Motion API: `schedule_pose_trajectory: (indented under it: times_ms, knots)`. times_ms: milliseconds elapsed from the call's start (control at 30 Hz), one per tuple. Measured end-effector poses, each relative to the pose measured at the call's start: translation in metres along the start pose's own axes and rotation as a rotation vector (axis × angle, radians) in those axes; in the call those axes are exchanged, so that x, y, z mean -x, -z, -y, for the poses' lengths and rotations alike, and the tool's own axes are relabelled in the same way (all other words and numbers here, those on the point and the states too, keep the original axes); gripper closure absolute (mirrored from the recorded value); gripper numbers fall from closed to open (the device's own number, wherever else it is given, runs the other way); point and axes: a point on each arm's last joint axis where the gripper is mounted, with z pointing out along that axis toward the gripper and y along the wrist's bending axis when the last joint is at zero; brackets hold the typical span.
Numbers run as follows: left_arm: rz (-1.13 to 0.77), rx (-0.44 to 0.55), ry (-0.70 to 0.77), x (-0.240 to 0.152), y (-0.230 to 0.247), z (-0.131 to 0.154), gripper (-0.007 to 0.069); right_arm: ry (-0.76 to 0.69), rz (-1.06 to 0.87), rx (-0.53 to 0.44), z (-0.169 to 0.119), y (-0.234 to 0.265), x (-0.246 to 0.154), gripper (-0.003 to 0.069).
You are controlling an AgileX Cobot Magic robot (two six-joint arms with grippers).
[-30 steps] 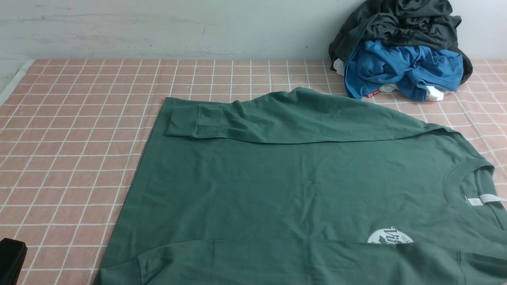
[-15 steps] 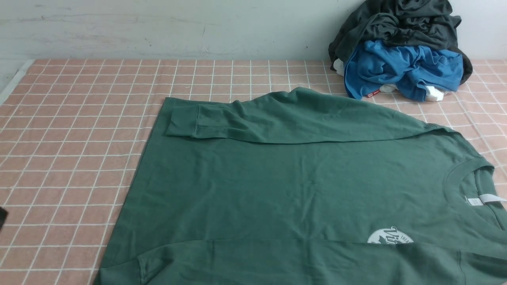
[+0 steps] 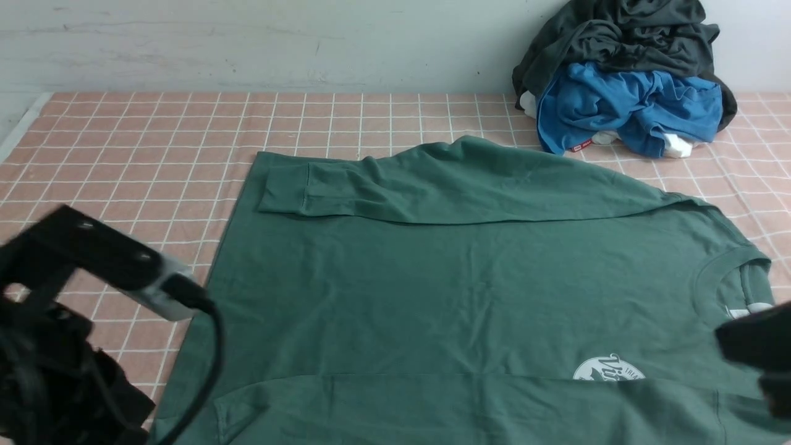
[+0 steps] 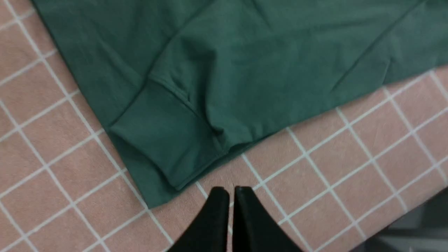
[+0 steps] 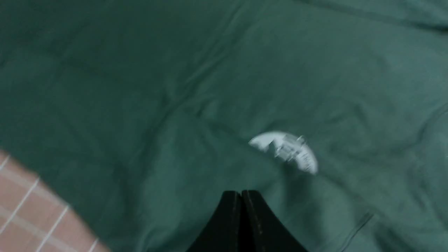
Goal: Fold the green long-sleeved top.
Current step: Use the left arm to clamp the cuff closest to it
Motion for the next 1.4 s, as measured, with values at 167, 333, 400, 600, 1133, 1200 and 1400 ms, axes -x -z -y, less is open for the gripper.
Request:
schedule_pose_trajectory:
  times_ms: [167, 333, 400, 600, 1133, 1200, 1400]
  knots:
    - [-0.216, 0.001, -0.087, 0.021, -0.053, 0.006, 0.0496, 0.090, -0.198, 0.097, -0.017, -0.016, -0.007, 0.0673]
    - [-0.335, 0.038, -0.107, 0.039, -0.091, 0.001, 0.0328, 0.110, -0.208, 0.106, -0.020, -0.016, -0.007, 0.0673]
    - [-0.355, 0.075, -0.108, 0.048, -0.102, -0.005, 0.0267, 0.110, -0.209, 0.105, -0.020, -0.016, -0.007, 0.0673]
    - [-0.385, 0.125, -0.105, 0.066, -0.134, -0.023, 0.0197, 0.115, -0.210, 0.104, -0.020, -0.017, -0.007, 0.0673]
    - [-0.364, 0.050, -0.083, 0.068, -0.169, -0.042, 0.0283, 0.118, -0.209, 0.105, -0.020, -0.017, -0.007, 0.0673]
    - [-0.365, 0.044, -0.083, 0.068, -0.169, -0.042, 0.0323, 0.118, -0.206, 0.104, -0.020, -0.017, -0.007, 0.0673]
    - [-0.365, 0.033, -0.081, 0.069, -0.169, -0.041, 0.0512, 0.121, -0.189, 0.101, -0.020, -0.017, -0.005, 0.0673]
